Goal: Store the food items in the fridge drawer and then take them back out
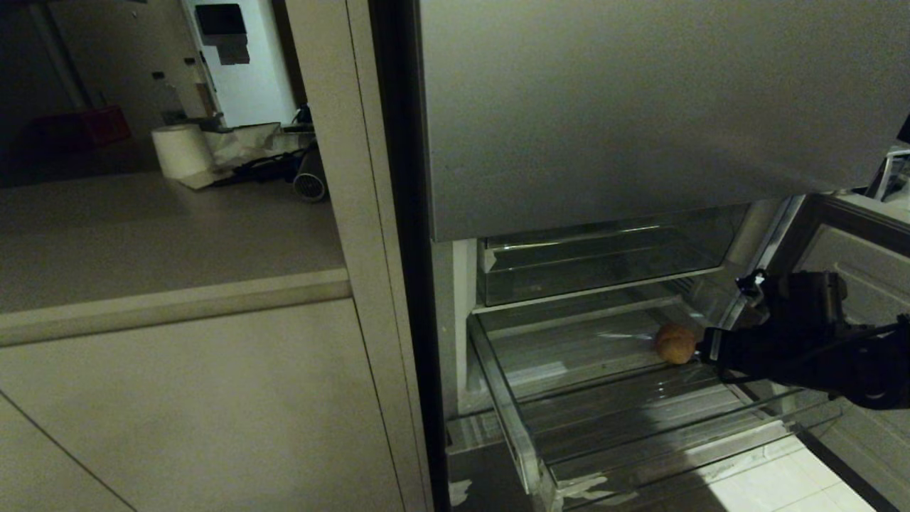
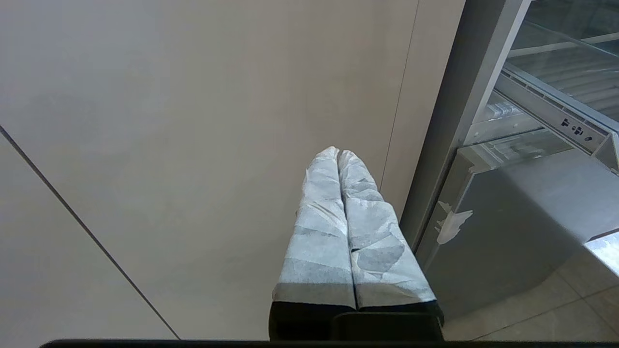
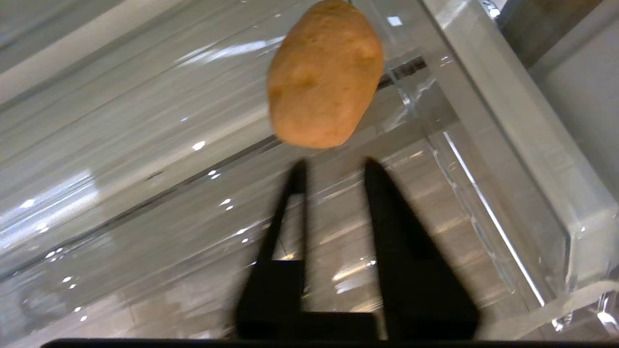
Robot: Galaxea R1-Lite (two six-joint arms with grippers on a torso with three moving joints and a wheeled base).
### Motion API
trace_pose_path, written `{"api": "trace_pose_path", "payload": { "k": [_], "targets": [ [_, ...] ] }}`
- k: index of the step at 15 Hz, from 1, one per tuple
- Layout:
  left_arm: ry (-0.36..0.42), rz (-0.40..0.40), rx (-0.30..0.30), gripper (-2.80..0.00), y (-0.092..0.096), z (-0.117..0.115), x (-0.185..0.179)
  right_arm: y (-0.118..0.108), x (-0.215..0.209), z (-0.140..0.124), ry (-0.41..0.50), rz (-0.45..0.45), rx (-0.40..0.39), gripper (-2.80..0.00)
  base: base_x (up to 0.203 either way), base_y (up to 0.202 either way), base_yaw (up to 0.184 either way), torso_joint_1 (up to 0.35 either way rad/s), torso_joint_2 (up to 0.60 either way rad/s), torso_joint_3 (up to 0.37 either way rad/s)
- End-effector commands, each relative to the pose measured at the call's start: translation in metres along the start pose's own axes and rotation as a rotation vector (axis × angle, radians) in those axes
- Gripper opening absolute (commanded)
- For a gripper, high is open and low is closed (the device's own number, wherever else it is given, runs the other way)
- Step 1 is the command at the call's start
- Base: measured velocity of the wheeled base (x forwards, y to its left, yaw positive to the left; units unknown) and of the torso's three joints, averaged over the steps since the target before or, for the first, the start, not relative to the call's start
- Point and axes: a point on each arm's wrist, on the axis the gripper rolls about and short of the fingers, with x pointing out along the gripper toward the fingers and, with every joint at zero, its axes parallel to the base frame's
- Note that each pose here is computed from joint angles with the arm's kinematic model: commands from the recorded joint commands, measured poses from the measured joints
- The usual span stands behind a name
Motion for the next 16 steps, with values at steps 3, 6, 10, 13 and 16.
{"api": "trace_pose_path", "payload": {
  "k": [3, 6, 10, 13, 16],
  "targets": [
    [0.001, 0.000, 0.000, -2.80, 0.000, 0.000, 0.000, 0.005, 0.009, 0.022, 0.024, -0.005, 0.001, 0.00, 0.000, 0.000, 0.000, 0.000, 0.00, 0.000],
    [0.001, 0.000, 0.000, -2.80, 0.000, 0.000, 0.000, 0.007, 0.014, 0.031, 0.052, -0.009, 0.002, 0.00, 0.000, 0.000, 0.000, 0.000, 0.00, 0.000],
    [0.001, 0.000, 0.000, -2.80, 0.000, 0.000, 0.000, 0.007, 0.031, 0.028, 0.103, -0.018, 0.001, 0.00, 0.000, 0.000, 0.000, 0.000, 0.00, 0.000],
    [0.001, 0.000, 0.000, -2.80, 0.000, 0.000, 0.000, 0.006, 0.038, 0.025, 0.113, -0.020, 0.001, 0.00, 0.000, 0.000, 0.000, 0.000, 0.00, 0.000],
    [0.001, 0.000, 0.000, -2.80, 0.000, 0.000, 0.000, 0.007, 0.044, 0.023, 0.124, -0.018, -0.001, 0.00, 0.000, 0.000, 0.000, 0.000, 0.00, 0.000]
  ]
}}
